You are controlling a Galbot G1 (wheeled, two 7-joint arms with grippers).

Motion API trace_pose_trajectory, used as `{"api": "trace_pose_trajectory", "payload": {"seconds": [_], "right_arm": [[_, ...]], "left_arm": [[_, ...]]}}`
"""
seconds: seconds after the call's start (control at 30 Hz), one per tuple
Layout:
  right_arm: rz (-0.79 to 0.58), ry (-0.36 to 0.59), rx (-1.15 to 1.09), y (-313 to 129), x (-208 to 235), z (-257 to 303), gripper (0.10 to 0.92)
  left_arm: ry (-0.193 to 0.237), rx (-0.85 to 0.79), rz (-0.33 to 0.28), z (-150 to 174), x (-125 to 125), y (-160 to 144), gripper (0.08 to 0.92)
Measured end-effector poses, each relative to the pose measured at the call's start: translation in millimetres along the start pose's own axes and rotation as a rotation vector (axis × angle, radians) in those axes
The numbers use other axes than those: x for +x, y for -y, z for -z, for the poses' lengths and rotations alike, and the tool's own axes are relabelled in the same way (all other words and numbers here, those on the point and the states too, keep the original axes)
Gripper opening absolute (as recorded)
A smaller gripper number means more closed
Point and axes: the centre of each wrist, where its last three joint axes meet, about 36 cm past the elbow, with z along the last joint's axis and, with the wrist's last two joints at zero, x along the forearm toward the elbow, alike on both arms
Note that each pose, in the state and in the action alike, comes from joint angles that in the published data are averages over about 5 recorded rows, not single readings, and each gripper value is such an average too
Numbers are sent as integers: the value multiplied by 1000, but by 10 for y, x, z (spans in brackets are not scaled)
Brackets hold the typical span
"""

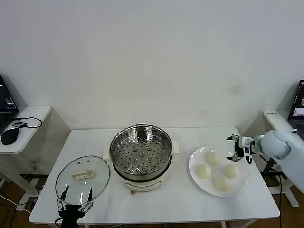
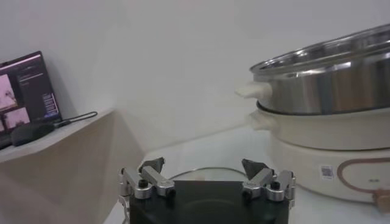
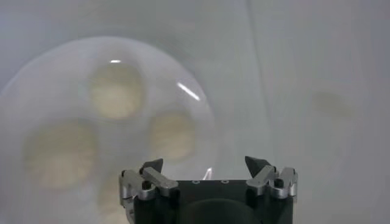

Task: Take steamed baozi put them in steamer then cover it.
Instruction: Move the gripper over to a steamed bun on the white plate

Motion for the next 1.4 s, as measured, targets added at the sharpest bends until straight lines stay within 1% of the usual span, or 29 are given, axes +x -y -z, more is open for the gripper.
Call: {"api": "trace_pose_trajectory", "payload": {"seconds": [0.17, 0.43, 1.0, 1.1, 1.27, 1.4], "right_arm": [[56, -10, 36, 93, -246, 98, 823], [109, -22, 85, 219, -567, 340, 823], [155, -75, 125, 286, -883, 511, 817], [158, -79, 125, 280, -918, 530, 786], [158, -87, 123, 283, -935, 540, 708], [159, -92, 123, 291, -929, 536, 684]], "left_arm": [[-5, -6, 6, -12, 17, -30, 823], [-15, -19, 15, -39, 43, -88, 823], [-18, -26, 30, -40, 73, -135, 823], [-16, -25, 31, -32, 77, -132, 823], [-16, -25, 32, -31, 80, -134, 823], [-16, -26, 34, -30, 80, -140, 823]]}}
